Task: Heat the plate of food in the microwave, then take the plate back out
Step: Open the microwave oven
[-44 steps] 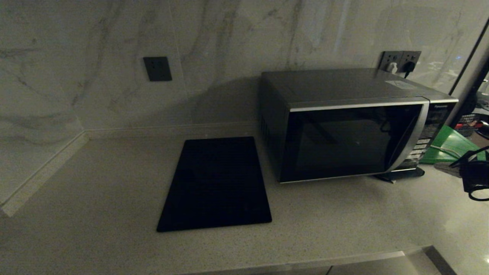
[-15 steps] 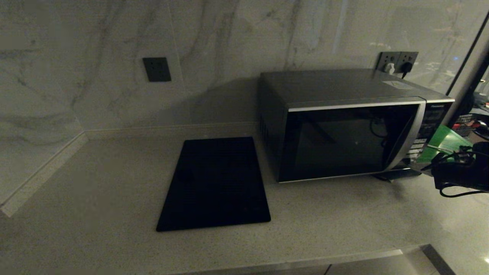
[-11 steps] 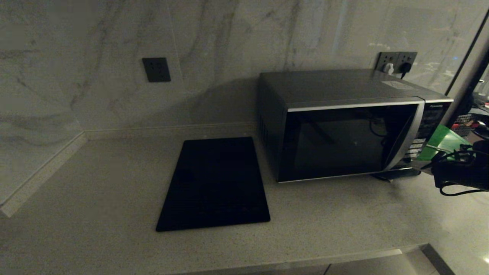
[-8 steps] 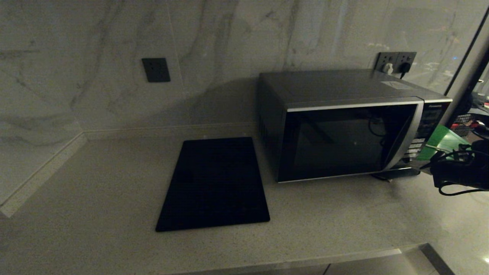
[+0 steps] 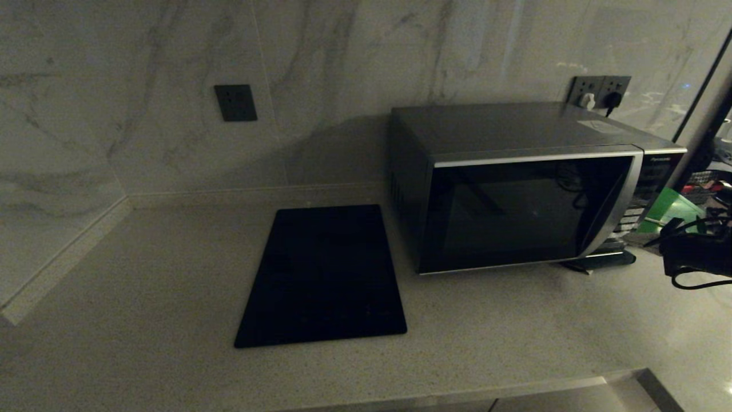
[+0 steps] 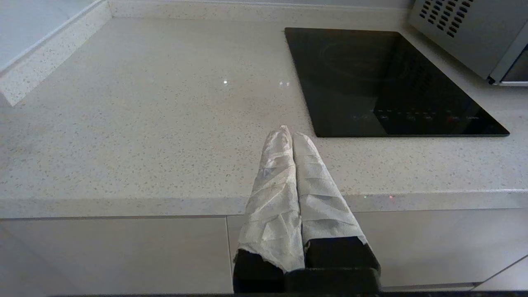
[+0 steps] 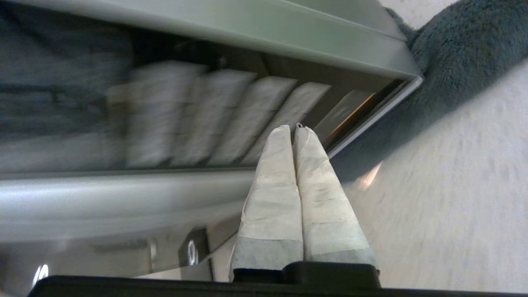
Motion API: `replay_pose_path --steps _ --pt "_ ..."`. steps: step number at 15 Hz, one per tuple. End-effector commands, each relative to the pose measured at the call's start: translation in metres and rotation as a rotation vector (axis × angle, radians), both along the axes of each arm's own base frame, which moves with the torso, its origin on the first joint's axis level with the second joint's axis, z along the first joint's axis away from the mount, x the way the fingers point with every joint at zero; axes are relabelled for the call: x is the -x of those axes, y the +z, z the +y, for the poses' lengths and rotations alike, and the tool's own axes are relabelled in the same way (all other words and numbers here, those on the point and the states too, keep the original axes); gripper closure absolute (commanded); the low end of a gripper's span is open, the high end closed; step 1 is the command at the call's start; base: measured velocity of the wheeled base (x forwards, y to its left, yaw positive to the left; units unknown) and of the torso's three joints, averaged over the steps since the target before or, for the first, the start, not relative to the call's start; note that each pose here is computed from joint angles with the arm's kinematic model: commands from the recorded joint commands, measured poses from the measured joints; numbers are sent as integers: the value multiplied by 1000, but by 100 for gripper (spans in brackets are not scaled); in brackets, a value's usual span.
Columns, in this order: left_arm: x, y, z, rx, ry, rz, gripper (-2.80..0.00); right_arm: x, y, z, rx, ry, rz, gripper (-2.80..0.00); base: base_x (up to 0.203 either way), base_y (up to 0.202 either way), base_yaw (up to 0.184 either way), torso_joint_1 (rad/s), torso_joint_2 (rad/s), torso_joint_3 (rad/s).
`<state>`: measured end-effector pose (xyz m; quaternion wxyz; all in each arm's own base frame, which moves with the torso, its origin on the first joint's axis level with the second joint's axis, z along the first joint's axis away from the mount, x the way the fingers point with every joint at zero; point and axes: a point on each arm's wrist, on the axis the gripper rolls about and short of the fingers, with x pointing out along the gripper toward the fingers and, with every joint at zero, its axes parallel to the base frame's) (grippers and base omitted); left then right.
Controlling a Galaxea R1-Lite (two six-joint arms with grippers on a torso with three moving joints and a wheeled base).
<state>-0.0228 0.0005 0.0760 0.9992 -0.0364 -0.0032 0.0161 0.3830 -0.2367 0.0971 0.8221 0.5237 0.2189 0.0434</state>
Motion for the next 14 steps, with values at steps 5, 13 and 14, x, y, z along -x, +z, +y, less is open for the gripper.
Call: replay_pose_path --steps 5,13,14 --pt "0 0 0 1 1 1 0 133 158 61 259 -234 -119 0 0 0 0 0 0 0" --pt "0 0 0 1 1 1 0 364 192 225 817 -596 18 0 0 0 0 0 0 0" --pt "0 0 0 1 1 1 0 390 184 233 868 -618 -21 0 0 0 0 0 0 0"
